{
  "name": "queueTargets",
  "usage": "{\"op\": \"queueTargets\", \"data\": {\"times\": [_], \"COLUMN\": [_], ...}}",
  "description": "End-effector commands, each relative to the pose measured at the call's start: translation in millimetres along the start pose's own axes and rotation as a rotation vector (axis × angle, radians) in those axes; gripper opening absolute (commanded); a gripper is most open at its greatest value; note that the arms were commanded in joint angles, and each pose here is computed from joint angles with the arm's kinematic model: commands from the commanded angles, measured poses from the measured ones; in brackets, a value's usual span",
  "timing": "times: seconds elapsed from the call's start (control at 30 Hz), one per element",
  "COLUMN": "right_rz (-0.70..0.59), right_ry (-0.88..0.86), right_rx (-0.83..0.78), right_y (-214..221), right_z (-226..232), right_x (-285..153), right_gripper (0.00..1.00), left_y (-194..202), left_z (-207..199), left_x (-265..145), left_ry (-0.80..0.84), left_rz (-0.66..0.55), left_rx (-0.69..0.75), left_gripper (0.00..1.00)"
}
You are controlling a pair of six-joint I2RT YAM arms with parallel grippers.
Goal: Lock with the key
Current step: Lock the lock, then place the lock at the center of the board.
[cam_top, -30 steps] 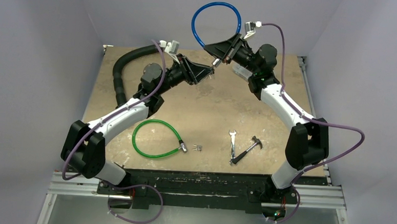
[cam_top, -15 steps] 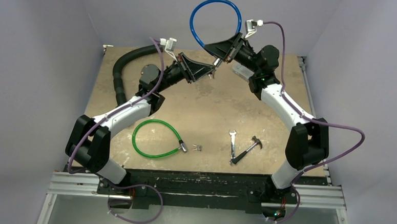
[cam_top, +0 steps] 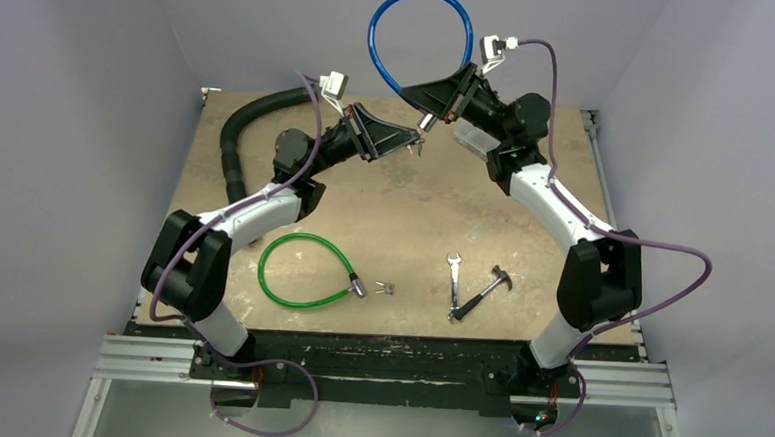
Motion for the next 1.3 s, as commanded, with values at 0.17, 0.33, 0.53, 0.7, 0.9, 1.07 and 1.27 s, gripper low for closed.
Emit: {"op": "queueTargets", "data": {"times": [0.17,0.33,0.53,0.7,0.9,1.07,1.27], "right_rz": [-0.104,-0.157,-0.164,-0.125,-0.064,-0.043,-0.043], "right_ry": [-0.159,-0.162,-0.146,-0.087,0.03,0.189,0.38], "right_rx": [-0.136,-0.182,-0.193,-0.172,-0.096,0.01,0.092], "right_y": [-26,-52,-59,-44,-7,29,59], "right_z": [42,47,44,25,-11,-59,-109], "right_x": [2,1,-2,-14,-41,-68,-91], "right_gripper": [0.0,0.0,0.0,0.0,0.0,0.0,0.0], "left_y": [20,32,41,45,42,37,47], "left_z": [-15,-9,-12,-7,22,59,96], "left_x": [-5,-10,-11,-17,-45,-84,-110], "left_ry": [0.077,0.061,0.058,0.031,-0.106,-0.358,-0.617], "left_rz": [0.134,0.176,0.212,0.266,0.328,0.38,0.388], "left_rx": [-0.023,-0.001,0.056,0.126,0.172,0.229,0.205], "left_gripper": [0.0,0.0,0.0,0.0,0.0,0.0,0.0]}}
Point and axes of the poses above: each gripper's point midway between its finger pads, its own x axis out along the fingers, its own z axis along the line the jaws close on, y = z × x, the point moved 8 cm from there along -x, back along the fingers, and after that the axes turned 4 degrees about x, right-handed, at the moved point
